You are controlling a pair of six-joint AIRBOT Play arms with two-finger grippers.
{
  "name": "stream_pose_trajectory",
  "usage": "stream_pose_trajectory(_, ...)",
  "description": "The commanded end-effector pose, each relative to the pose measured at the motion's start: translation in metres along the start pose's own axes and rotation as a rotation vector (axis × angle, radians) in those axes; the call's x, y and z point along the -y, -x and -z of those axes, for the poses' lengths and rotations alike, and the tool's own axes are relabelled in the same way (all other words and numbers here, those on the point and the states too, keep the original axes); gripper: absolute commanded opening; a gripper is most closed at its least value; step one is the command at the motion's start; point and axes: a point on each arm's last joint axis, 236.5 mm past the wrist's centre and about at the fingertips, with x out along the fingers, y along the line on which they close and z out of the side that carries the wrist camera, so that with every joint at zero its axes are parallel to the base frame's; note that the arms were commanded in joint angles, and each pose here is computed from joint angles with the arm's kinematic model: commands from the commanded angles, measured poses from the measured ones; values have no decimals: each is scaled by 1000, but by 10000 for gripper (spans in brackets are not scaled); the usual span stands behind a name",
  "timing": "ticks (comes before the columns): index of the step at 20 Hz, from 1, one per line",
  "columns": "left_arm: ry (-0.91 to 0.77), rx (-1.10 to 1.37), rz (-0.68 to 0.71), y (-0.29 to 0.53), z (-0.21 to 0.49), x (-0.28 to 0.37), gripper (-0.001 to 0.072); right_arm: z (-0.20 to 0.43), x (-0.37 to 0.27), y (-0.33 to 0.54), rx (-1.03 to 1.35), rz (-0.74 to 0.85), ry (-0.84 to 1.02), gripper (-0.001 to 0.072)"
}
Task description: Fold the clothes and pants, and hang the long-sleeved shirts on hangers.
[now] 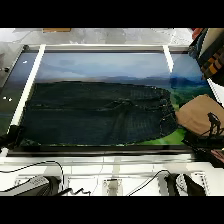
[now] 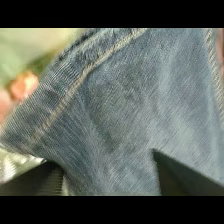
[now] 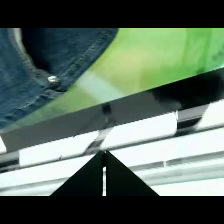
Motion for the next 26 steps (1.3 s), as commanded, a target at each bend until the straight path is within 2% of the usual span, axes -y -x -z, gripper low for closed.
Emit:
stream_pose_trajectory(1, -107, -60, -90, 8, 13, -22, 654, 3, -20, 9, 133, -34, 17, 23)
stream_pose_trajectory(6, -74, -39, -111, 14, 8, -37, 640, 14, -17, 15, 144, -2, 8, 23)
stream_pose_trajectory(10, -61, -15, -125, 10, 2, -43, 638, 33, -13, 1, 70, -7, -121, 22)
stream_pose_trajectory(11, -58, -13, -129, 9, 1, -45, 581, 34, -18, -1, 67, -34, -154, 22)
stream_pose_trajectory(12, -63, -10, -135, 7, 0, -46, 456, 35, -21, -5, 63, -53, -193, 22)
stream_pose_trajectory(13, -80, 0, -141, 6, -2, -45, 411, 39, -24, -11, 50, -76, -247, 23)
stream_pose_trajectory(14, -98, 9, -148, 5, -5, -44, 411, 43, -24, -19, 38, -89, -320, 25)
stream_pose_trajectory(15, -106, 15, -151, 3, -6, -43, 411, 47, -21, -26, 28, -86, -359, 61)
stream_pose_trajectory(16, -114, 15, -152, 2, -6, -41, 410, 46, -18, -34, 41, -86, -397, 215)
stream_pose_trajectory(17, -120, 17, -153, 1, -7, -40, 338, 37, -18, -37, 83, -101, -425, 303)
stream_pose_trajectory(19, -130, 9, -147, -1, -5, -36, 67, 3, -15, -35, 213, -135, -497, 314)
stream_pose_trajectory(20, -134, 5, -145, -2, -4, -34, 20, -11, -11, -33, 266, -144, -534, 327)
stream_pose_trajectory(22, -143, 1, -141, -4, -3, -31, 20, -32, 2, -37, 329, -134, -586, 454)
stream_pose_trajectory(26, -77, 39, -84, -5, -10, -17, 21, -43, 16, -71, 273, -149, -672, 455)
